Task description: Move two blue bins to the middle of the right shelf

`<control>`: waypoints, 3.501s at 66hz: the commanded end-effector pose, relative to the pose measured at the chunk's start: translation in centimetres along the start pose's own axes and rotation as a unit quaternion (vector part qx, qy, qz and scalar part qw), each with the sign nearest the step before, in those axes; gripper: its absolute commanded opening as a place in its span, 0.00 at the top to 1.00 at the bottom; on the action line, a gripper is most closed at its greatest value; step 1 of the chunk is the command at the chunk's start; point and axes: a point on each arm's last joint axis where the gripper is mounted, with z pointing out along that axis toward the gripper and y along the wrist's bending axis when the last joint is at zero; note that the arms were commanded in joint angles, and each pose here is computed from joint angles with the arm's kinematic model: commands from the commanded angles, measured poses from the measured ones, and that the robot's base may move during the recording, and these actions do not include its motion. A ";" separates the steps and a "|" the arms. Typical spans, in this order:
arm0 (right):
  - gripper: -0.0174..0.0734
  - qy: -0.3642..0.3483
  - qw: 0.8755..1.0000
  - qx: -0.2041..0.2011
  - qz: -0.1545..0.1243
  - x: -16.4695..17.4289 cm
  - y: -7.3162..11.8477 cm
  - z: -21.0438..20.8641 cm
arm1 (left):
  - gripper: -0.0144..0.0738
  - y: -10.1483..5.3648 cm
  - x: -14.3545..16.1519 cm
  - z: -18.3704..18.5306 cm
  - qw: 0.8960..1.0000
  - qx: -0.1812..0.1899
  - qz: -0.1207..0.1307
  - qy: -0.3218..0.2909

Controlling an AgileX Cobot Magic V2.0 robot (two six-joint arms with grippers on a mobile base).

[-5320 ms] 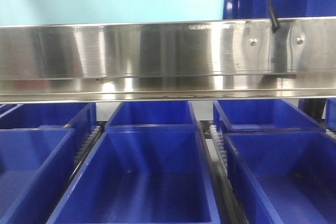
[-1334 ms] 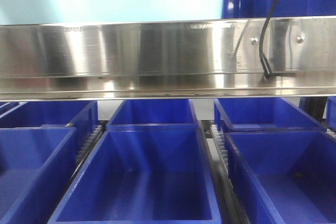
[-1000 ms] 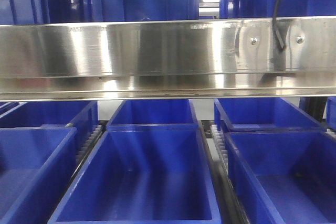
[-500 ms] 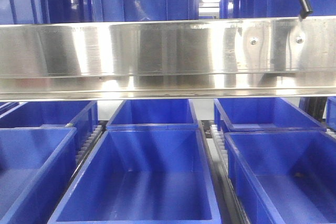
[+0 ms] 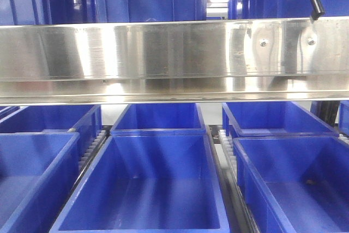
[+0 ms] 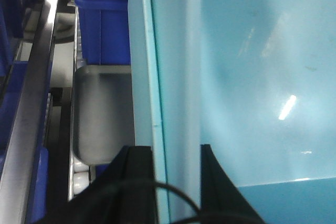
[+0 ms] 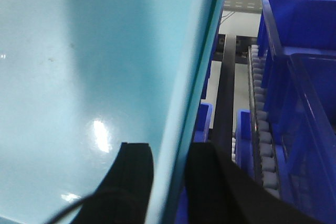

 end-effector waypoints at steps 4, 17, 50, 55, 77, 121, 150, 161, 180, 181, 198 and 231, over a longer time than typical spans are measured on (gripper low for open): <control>0.98 -0.051 0.999 -0.017 -0.002 -1.1 0.4 -0.7 | 0.96 -1.6 -1.9 -1.9 0.995 0.047 -0.027 -0.083; 0.98 -0.051 0.999 -0.017 -0.002 -1.1 0.4 -0.7 | 0.96 -1.6 -1.9 -1.9 0.995 0.047 -0.027 -0.083; 0.98 -0.051 0.999 -0.017 -0.002 -1.1 0.4 -0.7 | 0.96 -1.6 -1.9 -1.9 0.995 0.047 -0.027 -0.083; 0.98 -0.051 0.999 -0.017 -0.002 -1.1 0.4 -0.7 | 0.96 -1.6 -1.9 -1.9 0.995 0.047 -0.027 -0.083; 0.98 -0.051 0.999 -0.017 -0.002 -1.1 0.4 -0.7 | 0.96 -1.5 -1.9 -1.8 0.995 0.047 -0.027 -0.082; 0.98 -0.051 0.999 -0.017 -0.002 -1.1 0.4 -0.7 | 0.96 -1.4 -2.0 -1.5 0.995 0.046 -0.029 -0.089; 0.98 -0.053 0.998 -0.018 -0.002 -1.2 0.4 -0.8 | 0.96 -1.4 -1.9 -1.2 0.995 0.045 -0.029 -0.087; 0.98 -0.053 0.998 -0.018 -0.002 -1.2 0.4 -0.8 | 0.96 -1.4 -1.9 -1.2 0.995 0.045 -0.029 -0.087; 0.98 -0.054 0.998 -0.018 -0.002 -1.2 0.4 -0.8 | 0.96 -1.4 -1.9 -1.2 0.995 0.045 -0.029 -0.087; 0.98 -0.054 0.998 -0.018 -0.002 -1.2 0.4 -0.8 | 0.96 -1.4 -1.9 -1.2 0.995 0.045 -0.029 -0.087; 0.98 -0.054 0.998 -0.018 -0.002 -1.2 0.4 -0.8 | 0.96 -1.4 -1.9 -1.2 0.995 0.045 -0.029 -0.087; 0.98 -0.054 0.998 -0.018 -0.002 -1.2 0.4 -0.8 | 0.96 -1.4 -1.9 -1.2 0.995 0.045 -0.029 -0.087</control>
